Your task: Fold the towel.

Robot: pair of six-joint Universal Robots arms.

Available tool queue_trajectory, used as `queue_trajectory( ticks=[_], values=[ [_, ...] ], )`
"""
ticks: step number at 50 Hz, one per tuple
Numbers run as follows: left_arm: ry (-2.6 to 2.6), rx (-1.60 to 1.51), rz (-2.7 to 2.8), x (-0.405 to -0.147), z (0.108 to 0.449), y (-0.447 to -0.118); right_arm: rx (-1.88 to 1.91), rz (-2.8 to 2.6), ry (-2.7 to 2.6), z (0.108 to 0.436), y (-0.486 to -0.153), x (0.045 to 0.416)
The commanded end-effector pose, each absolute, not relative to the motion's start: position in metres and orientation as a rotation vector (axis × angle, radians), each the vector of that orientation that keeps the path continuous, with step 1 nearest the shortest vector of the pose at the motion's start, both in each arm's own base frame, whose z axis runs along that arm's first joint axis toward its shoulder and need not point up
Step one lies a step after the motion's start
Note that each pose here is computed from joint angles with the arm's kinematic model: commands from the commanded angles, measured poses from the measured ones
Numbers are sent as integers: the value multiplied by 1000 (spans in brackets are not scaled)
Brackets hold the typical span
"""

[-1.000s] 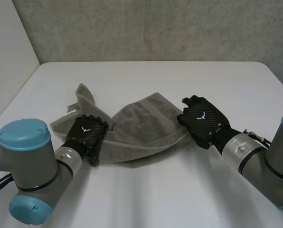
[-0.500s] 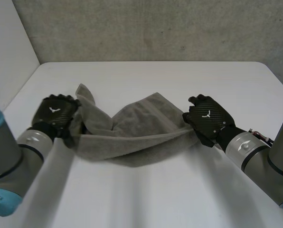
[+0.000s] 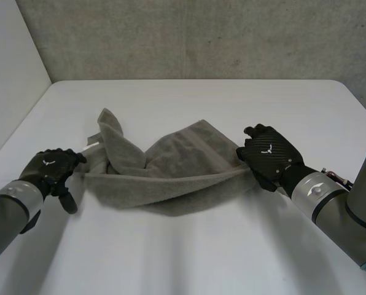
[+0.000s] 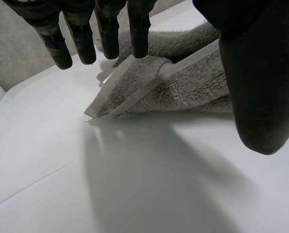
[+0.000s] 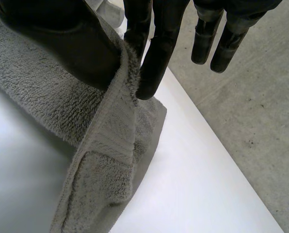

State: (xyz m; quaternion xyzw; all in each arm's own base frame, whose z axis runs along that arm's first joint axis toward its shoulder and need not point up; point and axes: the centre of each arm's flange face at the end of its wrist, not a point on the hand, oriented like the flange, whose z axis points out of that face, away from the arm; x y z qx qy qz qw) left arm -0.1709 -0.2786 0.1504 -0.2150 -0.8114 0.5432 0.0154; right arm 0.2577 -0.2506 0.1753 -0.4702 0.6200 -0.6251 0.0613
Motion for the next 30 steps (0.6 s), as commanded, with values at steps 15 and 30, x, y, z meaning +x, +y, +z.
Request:
queue_trajectory(
  ticks=[15,30],
  values=[
    [-2475,-714,1704,-191,115,-318,-1423,-1882,1881,173,-249,258],
    [-2220,-697,2073,-196,182,-313,-1415,-1842,1941,177,-249,253]
  ],
)
